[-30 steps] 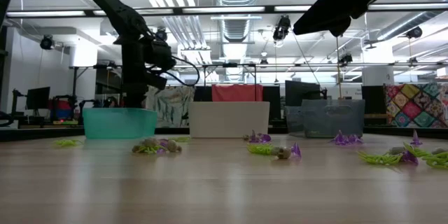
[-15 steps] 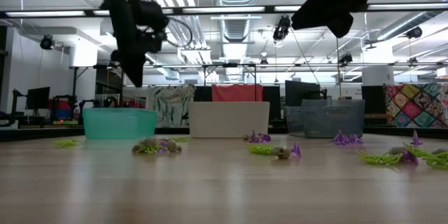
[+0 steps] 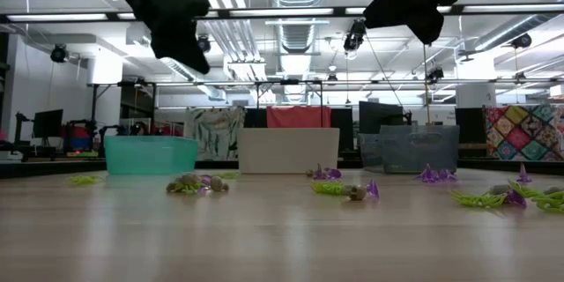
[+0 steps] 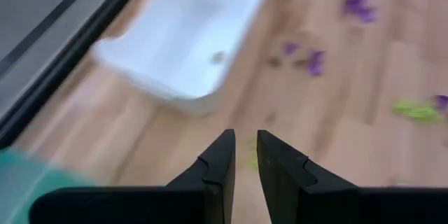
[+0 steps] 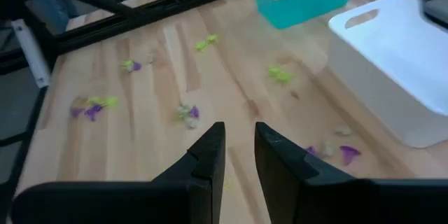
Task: Sort Halloween decoration
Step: Put the green spider toy into the black bin
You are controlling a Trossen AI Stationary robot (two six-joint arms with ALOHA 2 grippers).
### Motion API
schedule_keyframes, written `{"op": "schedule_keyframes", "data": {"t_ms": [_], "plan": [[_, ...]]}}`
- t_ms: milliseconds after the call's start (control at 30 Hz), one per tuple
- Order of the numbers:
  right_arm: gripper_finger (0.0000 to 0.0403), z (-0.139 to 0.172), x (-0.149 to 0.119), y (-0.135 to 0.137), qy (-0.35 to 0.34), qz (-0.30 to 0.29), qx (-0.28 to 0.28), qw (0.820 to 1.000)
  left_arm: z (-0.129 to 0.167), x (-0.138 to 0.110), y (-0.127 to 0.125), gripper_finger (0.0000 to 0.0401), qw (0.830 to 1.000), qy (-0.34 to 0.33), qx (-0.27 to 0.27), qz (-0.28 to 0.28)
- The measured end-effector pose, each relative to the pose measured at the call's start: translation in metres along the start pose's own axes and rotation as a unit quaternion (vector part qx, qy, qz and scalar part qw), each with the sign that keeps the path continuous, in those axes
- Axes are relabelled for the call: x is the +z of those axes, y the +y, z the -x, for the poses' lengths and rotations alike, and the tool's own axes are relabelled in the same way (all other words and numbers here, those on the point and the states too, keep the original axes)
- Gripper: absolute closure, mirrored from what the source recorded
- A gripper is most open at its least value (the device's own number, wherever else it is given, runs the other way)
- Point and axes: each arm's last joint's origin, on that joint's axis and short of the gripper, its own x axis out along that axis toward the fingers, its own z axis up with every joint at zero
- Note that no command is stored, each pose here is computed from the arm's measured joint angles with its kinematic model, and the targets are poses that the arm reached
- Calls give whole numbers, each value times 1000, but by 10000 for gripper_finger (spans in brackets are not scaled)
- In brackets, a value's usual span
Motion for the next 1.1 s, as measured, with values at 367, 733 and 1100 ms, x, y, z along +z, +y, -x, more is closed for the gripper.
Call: {"op": "schedule_keyframes", "data": {"t_ms": [367, 733, 1100], "plan": [[335, 1, -4, 3, 28, 43, 32, 998, -31, -38, -44, 359, 994, -59, -81, -50], [335, -3, -37, -4, 68, 55, 24, 996, -45, -58, -50, 359, 988, -95, -108, -51], [335, -10, -68, 10, 138, 33, 55, 988, -42, -55, -58, 359, 980, -139, -133, -42]]}}
